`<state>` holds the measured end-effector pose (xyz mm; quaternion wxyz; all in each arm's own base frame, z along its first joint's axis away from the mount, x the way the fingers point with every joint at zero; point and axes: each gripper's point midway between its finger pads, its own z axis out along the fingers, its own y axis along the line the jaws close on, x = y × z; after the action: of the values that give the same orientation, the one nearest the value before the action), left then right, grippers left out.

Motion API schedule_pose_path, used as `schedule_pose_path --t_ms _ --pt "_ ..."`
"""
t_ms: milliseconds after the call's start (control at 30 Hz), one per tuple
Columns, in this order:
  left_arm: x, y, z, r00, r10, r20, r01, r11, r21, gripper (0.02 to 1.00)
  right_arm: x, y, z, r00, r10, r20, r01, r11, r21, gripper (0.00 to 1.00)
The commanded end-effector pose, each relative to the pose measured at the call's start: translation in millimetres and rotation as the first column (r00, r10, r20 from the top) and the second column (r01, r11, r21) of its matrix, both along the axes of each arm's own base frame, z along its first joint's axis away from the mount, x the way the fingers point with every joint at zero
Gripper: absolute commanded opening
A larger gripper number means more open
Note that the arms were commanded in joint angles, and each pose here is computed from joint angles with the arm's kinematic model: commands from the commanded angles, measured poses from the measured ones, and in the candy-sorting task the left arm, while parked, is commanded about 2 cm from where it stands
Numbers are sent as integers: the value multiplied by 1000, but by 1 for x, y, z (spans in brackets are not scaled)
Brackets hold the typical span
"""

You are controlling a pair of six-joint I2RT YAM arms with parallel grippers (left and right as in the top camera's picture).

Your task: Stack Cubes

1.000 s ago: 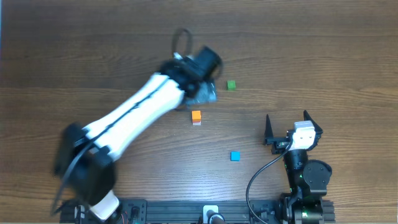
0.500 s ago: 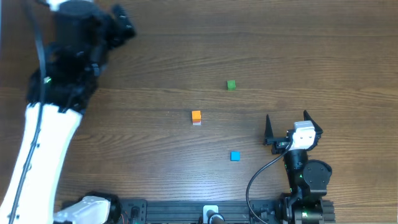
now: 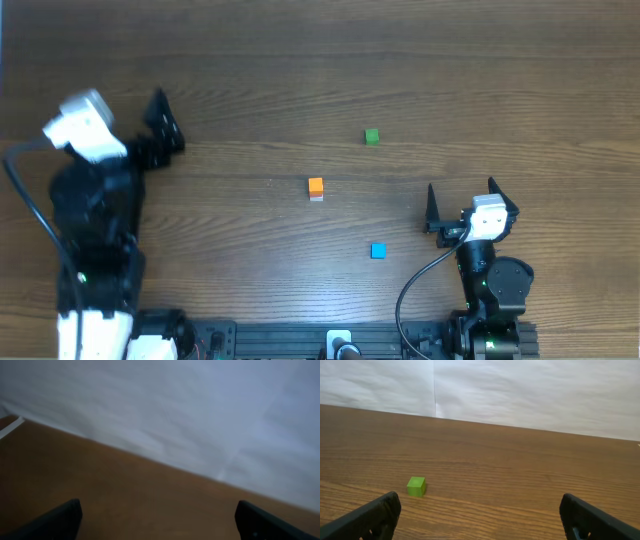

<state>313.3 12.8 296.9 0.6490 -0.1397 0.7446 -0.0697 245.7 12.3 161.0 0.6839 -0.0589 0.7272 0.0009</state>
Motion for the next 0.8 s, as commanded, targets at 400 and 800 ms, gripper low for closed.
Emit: schedule_pose_path --t_ms 400,800 --pt "-58 -3 -77 993 -53 105 34 984 176 963 0 -1 -2 1000 -3 1 3 1000 -5 993" --pt "-63 -4 -96 972 -66 225 14 975 224 954 0 -1 -2 1000 -3 1 3 1000 -5 993"
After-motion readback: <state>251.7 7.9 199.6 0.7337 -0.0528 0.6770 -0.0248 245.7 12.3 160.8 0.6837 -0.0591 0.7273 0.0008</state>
